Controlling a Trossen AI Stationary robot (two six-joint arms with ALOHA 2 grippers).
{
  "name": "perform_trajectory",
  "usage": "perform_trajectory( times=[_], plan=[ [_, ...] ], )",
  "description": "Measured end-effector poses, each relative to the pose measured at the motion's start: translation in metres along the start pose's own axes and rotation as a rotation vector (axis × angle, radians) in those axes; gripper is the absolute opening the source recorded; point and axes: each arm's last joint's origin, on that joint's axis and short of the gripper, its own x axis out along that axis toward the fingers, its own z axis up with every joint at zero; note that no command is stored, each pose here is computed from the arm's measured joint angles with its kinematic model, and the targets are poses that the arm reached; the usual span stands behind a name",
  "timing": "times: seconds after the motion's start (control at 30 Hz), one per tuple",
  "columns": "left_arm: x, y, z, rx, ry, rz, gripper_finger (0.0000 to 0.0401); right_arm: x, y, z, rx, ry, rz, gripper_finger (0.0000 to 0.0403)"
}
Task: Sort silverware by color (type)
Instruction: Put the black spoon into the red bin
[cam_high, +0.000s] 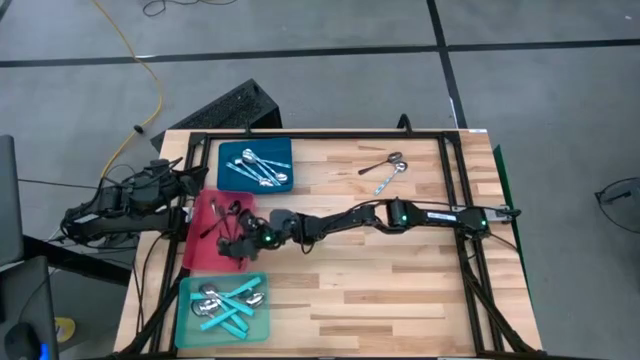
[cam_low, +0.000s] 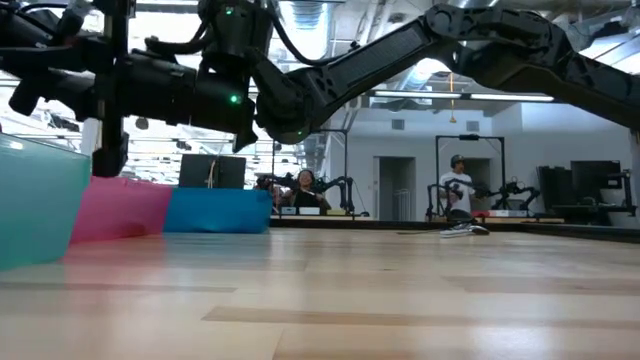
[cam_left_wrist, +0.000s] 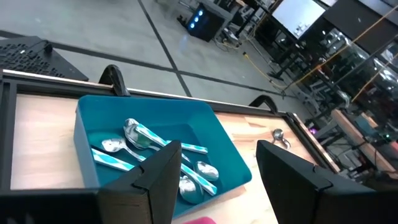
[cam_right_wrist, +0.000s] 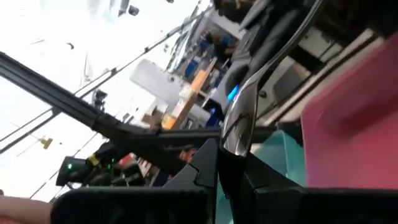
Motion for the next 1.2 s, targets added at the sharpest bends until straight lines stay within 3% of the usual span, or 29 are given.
perform_trajectory(
  times=[0.2,0.53,0.87,1.07,1.2],
  plan=[
    [0.000,0.000,0.000,-0.008,0.001,-0.001,0.0195,0.000,-0.001,-0.003,-0.038,0.036,-0.010,0.0039],
    [0.000,0.000,0.000,-0.025,0.002,-0.001,0.0195,0.009,0.007,-0.001,-0.216,0.177,-0.169,0.0039],
    [0.000,0.000,0.000,-0.034,0.005,-0.003,0.0195,0.008,0.005,0.000,-0.224,0.194,-0.208,0.0039],
    [0.000,0.000,0.000,-0.050,0.006,-0.004,0.0195,0.004,-0.006,-0.005,-0.220,0.183,-0.336,0.0039],
    [0.000,0.000,0.000,-0.052,0.006,-0.004,0.0195,0.003,-0.011,-0.004,-0.218,0.187,-0.352,0.0039]
  ],
)
